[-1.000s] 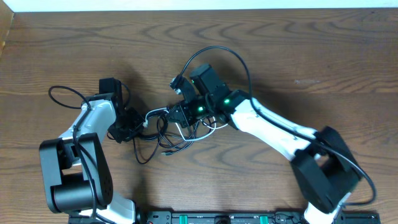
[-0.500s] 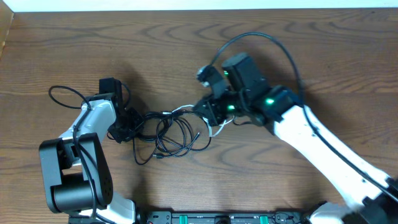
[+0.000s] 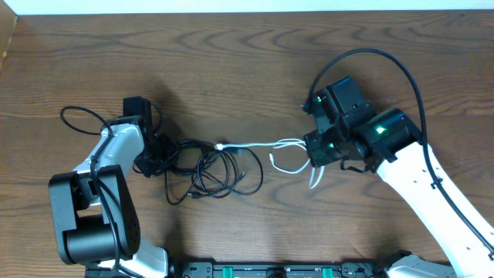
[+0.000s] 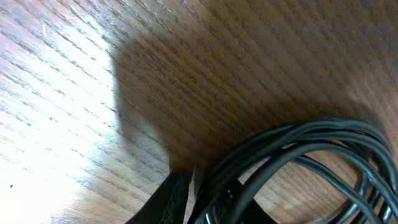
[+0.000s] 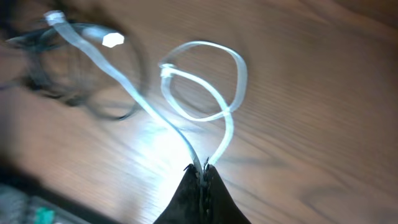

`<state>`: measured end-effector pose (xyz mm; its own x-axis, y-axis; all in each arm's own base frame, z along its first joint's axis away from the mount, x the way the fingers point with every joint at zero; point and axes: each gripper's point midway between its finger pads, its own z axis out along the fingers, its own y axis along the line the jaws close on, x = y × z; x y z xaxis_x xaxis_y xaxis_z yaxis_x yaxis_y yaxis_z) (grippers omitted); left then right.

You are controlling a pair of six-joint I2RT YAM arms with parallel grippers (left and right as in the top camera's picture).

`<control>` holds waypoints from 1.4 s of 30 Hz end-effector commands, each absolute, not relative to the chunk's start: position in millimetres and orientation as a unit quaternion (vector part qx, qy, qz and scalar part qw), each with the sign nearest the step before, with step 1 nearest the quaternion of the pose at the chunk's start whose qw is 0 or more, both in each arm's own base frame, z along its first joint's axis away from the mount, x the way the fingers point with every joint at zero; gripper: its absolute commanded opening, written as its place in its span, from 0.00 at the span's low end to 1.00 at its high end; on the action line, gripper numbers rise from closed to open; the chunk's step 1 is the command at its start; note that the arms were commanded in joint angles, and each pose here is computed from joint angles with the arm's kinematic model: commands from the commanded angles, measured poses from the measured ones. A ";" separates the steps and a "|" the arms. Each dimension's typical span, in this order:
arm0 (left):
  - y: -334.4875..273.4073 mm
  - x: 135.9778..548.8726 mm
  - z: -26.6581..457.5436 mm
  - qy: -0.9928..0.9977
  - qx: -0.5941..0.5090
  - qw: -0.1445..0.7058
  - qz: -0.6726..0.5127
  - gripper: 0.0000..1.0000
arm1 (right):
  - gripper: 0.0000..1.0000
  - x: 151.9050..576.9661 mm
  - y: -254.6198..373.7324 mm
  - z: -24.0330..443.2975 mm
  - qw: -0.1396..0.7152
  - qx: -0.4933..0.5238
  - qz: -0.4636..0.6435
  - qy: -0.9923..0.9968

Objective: Untangle cables
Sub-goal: 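Pull the white cable rightward out of the bundle with the right gripper, then carry the white cable to the right side and lower it onto the table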

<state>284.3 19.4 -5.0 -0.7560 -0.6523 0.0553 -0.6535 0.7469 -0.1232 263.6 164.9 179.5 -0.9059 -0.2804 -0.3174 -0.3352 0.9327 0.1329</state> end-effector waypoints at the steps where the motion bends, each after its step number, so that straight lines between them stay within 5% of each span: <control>1: 31.1 261.9 -24.4 -0.932 0.361 0.036 0.025 0.22 | 0.01 276.8 128.8 184.3 0.177 -0.111 0.006 0.978; 8: 31.1 261.8 -24.4 -0.932 0.361 0.036 0.025 0.30 | 0.01 281.1 123.3 185.7 0.187 -0.092 -0.008 0.978; 21: 31.1 261.7 -24.4 -0.932 0.361 0.036 0.025 0.31 | 0.01 363.6 128.7 235.6 0.371 0.013 0.031 0.928; 31: 31.0 261.8 -24.4 -0.932 0.361 0.036 0.026 0.30 | 0.01 357.2 56.5 229.1 0.362 0.159 -0.072 0.916; 42: 31.0 261.8 -24.4 -0.931 0.361 0.036 0.026 0.30 | 0.01 355.8 33.8 208.6 0.322 0.174 -0.104 0.925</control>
<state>285.6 18.4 -4.3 -0.7564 -0.6518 0.0542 -0.6525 0.7462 -0.1319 351.7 42.9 211.7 -0.7403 0.2373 -0.6290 0.3487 0.9355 -0.0575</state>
